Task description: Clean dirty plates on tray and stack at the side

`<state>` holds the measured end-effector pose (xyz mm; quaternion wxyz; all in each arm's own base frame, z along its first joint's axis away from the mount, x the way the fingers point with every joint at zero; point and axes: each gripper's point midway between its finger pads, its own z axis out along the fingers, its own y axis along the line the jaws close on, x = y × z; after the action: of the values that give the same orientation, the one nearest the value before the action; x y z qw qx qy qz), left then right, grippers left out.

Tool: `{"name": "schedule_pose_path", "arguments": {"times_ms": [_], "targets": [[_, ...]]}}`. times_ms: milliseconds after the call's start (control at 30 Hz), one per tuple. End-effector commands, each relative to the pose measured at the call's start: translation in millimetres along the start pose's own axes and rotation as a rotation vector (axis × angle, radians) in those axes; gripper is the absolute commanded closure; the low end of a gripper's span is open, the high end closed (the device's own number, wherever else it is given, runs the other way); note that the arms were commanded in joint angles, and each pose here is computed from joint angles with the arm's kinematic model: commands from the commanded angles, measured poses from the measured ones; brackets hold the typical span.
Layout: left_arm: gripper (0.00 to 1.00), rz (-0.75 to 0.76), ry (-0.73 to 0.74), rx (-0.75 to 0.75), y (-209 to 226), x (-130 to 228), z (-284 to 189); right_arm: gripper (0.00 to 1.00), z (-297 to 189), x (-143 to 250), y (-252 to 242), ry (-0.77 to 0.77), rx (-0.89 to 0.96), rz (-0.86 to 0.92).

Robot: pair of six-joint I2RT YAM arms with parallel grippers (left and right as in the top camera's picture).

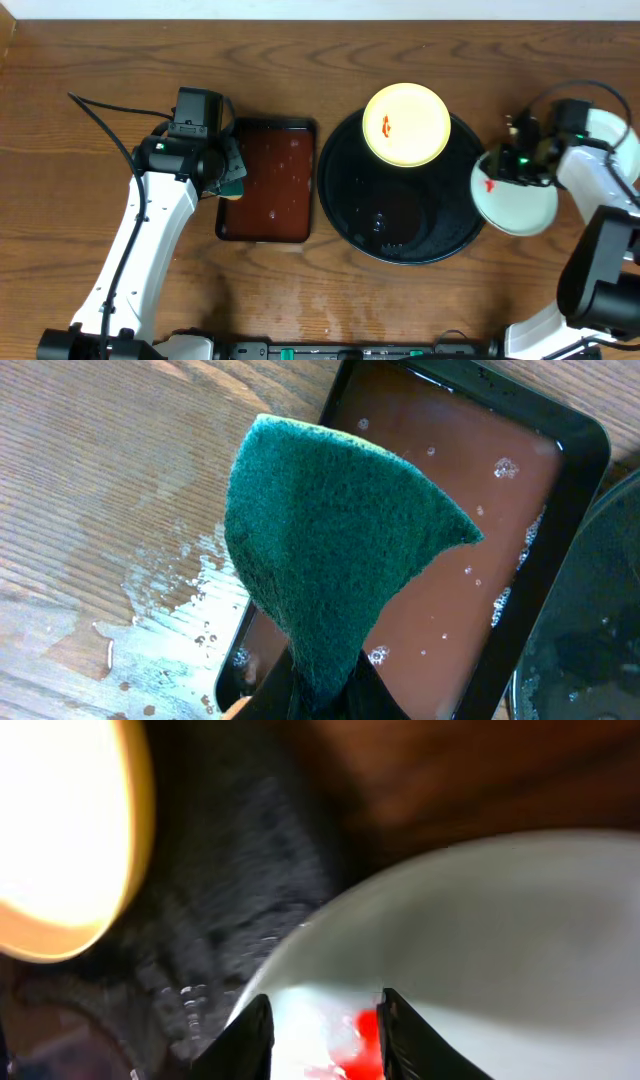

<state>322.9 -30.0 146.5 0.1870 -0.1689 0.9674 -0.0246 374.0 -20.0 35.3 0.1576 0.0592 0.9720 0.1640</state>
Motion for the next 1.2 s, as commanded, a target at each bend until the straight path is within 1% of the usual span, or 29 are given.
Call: {"name": "schedule_pose_path", "arguments": {"times_ms": [0,133,300,367,433,567,667,733,833,1000,1167], "targets": [[0.92,0.004,-0.004,-0.013,2,-3,0,0.67,-9,-10,12,-0.029,0.0,-0.09],[0.92,0.004,-0.005,-0.013,2,-3,0,0.66,-37,-17,3,-0.042,0.015,-0.019],[0.92,0.004,-0.004,-0.013,2,-3,0,0.64,-79,-30,-5,-0.136,0.004,0.026],[0.92,0.004,-0.002,-0.014,2,-2,0,0.62,-90,-32,-13,-0.163,0.037,0.039],[0.92,0.005,0.001,-0.016,3,-1,0,0.62,-95,-30,-31,-0.167,0.106,0.09],[0.92,0.005,0.009,-0.02,4,1,0,0.63,-93,-10,-64,-0.113,0.233,0.195],[0.92,0.005,0.009,-0.019,4,1,0,0.69,-86,6,-81,-0.074,0.307,0.259],[0.92,0.005,0.009,-0.019,4,1,0,0.7,-83,14,-88,-0.06,0.342,0.271],[0.92,0.005,0.009,-0.019,4,1,0,0.68,-78,18,-93,-0.063,0.357,0.276],[0.91,0.005,0.008,-0.019,4,0,0,0.61,-73,25,-106,-0.078,0.367,0.304],[0.91,0.005,0.006,-0.018,3,0,0,0.61,-73,24,-118,-0.125,0.305,0.316]]}}
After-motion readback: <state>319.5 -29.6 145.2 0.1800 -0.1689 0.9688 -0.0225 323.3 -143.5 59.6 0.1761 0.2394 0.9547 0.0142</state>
